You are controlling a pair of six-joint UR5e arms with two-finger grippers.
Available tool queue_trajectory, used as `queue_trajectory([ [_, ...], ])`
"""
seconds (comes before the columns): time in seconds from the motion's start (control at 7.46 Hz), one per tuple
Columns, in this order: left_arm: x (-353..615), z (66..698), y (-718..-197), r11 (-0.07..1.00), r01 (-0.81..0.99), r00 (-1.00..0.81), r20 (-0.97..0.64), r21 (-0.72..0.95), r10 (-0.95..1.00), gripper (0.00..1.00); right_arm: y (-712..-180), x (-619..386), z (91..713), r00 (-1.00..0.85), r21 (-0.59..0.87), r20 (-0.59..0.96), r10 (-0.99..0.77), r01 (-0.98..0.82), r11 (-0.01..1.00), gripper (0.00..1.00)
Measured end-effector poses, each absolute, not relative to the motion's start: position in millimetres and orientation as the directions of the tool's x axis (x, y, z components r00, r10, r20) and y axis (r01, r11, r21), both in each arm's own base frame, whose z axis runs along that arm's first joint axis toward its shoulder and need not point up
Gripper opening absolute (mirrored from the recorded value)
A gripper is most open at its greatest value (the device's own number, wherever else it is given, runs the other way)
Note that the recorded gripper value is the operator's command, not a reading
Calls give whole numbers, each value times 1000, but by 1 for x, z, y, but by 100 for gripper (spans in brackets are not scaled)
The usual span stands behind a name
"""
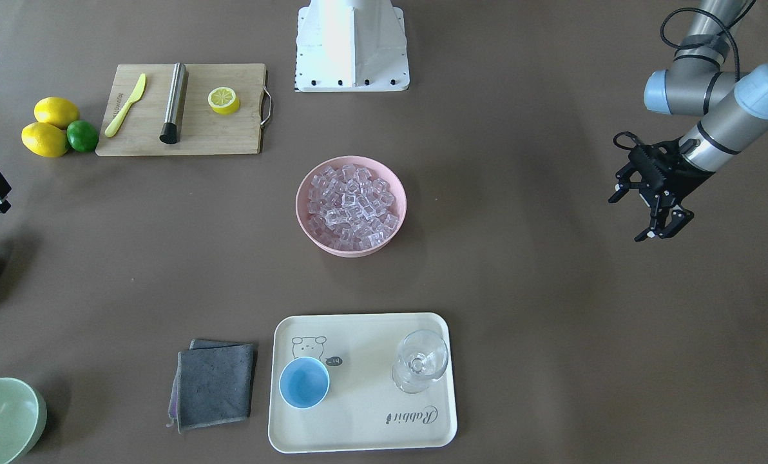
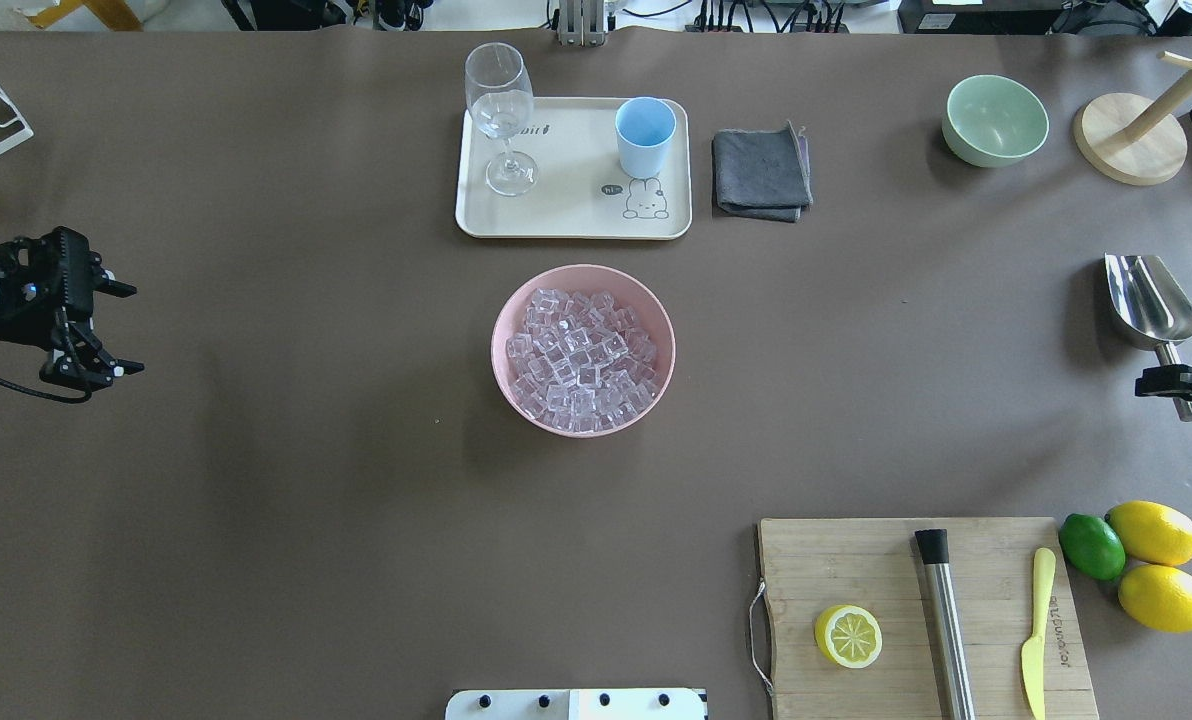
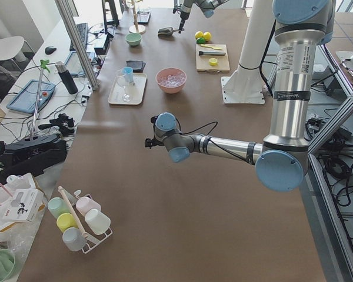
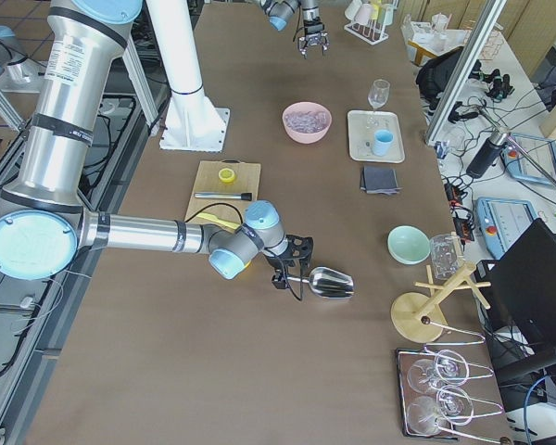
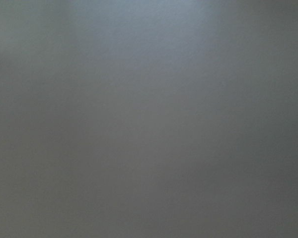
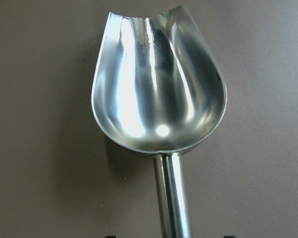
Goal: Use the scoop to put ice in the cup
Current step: 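Move the left gripper to the pink bowl rim while the right lifts the scoop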
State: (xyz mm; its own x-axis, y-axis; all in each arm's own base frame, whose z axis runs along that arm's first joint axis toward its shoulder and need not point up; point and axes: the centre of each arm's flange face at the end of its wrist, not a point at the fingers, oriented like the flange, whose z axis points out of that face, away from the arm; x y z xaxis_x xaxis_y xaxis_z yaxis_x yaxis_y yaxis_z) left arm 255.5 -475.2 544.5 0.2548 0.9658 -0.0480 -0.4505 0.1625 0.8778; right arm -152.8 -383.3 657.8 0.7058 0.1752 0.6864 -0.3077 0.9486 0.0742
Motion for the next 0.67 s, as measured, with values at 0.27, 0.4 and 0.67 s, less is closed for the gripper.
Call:
queue_trajectory([
  [0.27, 293, 518, -464, 66, -410, 184, 12, 910, 983, 99, -382, -153, 663, 711, 73, 680, 178, -307, 949, 23],
  [0.4, 306, 505, -461, 37, -390, 164, 30, 920, 986, 99, -382, -153, 665, 713, 73, 678, 179, -308, 949, 0],
  [0.67, 338, 483, -457, -1, -366, 120, 48, 931, 992, 99, -381, -153, 669, 717, 74, 675, 176, -303, 950, 0],
])
